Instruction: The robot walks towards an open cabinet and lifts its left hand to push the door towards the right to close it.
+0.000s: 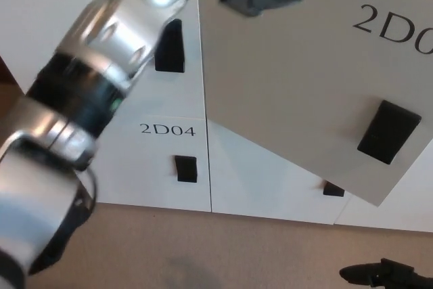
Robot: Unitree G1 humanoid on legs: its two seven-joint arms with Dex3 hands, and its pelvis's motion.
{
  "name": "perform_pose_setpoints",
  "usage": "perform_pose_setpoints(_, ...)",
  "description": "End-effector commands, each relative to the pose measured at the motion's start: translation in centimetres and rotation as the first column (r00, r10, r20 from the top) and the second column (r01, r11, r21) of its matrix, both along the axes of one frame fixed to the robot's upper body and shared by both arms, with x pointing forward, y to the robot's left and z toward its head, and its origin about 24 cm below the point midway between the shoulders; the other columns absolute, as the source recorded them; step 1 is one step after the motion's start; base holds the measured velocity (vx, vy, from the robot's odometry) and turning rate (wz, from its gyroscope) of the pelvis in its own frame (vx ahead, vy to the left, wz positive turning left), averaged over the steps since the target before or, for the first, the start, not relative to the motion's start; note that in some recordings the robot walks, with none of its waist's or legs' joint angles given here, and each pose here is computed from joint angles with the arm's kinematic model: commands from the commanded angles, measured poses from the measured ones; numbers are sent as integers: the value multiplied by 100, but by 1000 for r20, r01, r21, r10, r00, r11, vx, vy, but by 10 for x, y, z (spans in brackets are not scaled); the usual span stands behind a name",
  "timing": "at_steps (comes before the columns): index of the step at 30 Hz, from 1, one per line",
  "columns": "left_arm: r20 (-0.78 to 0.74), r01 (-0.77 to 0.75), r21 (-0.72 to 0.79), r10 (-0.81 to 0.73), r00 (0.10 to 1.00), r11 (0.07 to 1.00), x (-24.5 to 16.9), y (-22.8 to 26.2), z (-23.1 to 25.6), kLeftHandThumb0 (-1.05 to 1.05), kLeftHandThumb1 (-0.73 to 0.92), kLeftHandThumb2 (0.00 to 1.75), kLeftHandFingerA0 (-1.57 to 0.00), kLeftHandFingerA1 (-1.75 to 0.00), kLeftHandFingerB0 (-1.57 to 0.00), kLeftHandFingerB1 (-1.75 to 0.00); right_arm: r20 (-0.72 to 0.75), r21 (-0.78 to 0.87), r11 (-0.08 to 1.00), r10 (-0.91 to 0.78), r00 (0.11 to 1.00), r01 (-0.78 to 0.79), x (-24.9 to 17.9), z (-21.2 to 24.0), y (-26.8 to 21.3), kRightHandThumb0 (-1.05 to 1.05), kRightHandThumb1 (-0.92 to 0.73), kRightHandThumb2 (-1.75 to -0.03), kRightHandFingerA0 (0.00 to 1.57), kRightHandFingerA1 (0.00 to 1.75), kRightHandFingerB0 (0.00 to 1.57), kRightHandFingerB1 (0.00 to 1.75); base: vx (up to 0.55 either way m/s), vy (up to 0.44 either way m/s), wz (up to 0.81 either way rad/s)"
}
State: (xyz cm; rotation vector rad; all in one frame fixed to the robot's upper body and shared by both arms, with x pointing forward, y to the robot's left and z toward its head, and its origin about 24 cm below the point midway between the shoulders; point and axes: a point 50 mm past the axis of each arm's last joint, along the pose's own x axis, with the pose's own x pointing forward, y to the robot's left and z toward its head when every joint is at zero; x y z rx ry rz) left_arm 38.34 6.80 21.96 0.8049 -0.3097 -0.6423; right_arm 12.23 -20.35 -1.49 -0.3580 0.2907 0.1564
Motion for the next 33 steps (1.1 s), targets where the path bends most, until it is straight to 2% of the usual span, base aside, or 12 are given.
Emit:
perform_pose_setpoints(1,6,713,164,-723,690,682,-250,121,84,-42,72,62,-62,-51,-57,-46,-5,41,994,99,995,-99,3,-2,3,-36,-70,-63,88,58,73,57,0,0,0)
perform_pose_setpoints(3,-7,723,162,-732,681,671,-250,121,83,-42,72,62,-62,-51,-57,-46,-6,42,994,100,995,-99,3,-2,4,-36,-70,-63,88,58,73,57,0,0,0)
perform_pose_setpoints(5,-216,776,115,-747,629,621,-234,101,58,-44,68,60,-58,-51,-51,-44,-7,52,994,101,995,-101,6,-5,6,-35,-68,-65,89,61,73,59,0,0,0)
perform_pose_setpoints(6,-320,770,68,-717,619,634,-218,88,34,-40,50,84,-48,-60,-41,-54,-7,39,993,108,994,-107,7,-6,7,-38,-70,-62,90,59,73,56,0,0,0)
perform_pose_setpoints(10,-451,731,47,-639,623,680,-198,66,-10,-40,51,85,-50,-61,-39,-53,-3,13,993,113,994,-113,9,-5,7,-39,-70,-63,90,60,73,57,0,0,0)
perform_pose_setpoints(13,-525,655,59,-535,662,753,-164,46,-48,-42,51,84,-45,-57,-36,-51,-1,44,993,112,994,-112,9,-7,7,-39,-71,-62,89,64,73,57,0,0,0)
perform_pose_setpoints(14,-548,630,55,-504,668,775,-152,38,-61,-41,67,60,-46,-43,-43,-39,-5,46,993,105,994,-105,9,-8,7,-38,-71,-62,90,65,74,57,0,0,0)
perform_pose_setpoints(15,-567,607,45,-480,670,793,-143,31,-71,-41,67,60,-46,-43,-43,-39,-10,45,994,98,995,-97,9,-7,7,-38,-71,-62,90,65,74,57,0,0,0)
perform_pose_setpoints(16,-577,573,22,-457,677,819,-131,22,-80,-45,52,87,-40,-56,-29,-49,-7,31,995,97,995,-97,10,-7,6,-43,-71,-63,88,61,67,53,0,0,0)
perform_pose_setpoints(22,-596,464,28,-358,719,885,-91,-32,-110,-47,54,84,-36,-51,-32,-47,-34,28,995,100,994,-99,16,-6,5,-35,-72,-61,84,57,72,54,0,0,0)
perform_pose_setpoints(29,-612,486,86,-339,715,870,-82,-106,-129,-49,52,83,-35,-52,-35,-49,-54,21,993,121,991,-120,20,-6,5,-31,-73,-62,82,56,70,55,0,0,0)
perform_pose_setpoints(33,-584,502,141,-338,738,853,-82,-142,-123,-49,53,84,-36,-52,-30,-47,-33,29,992,123,992,-122,20,-6,8,-26,-71,-64,80,58,70,57,0,0,0)
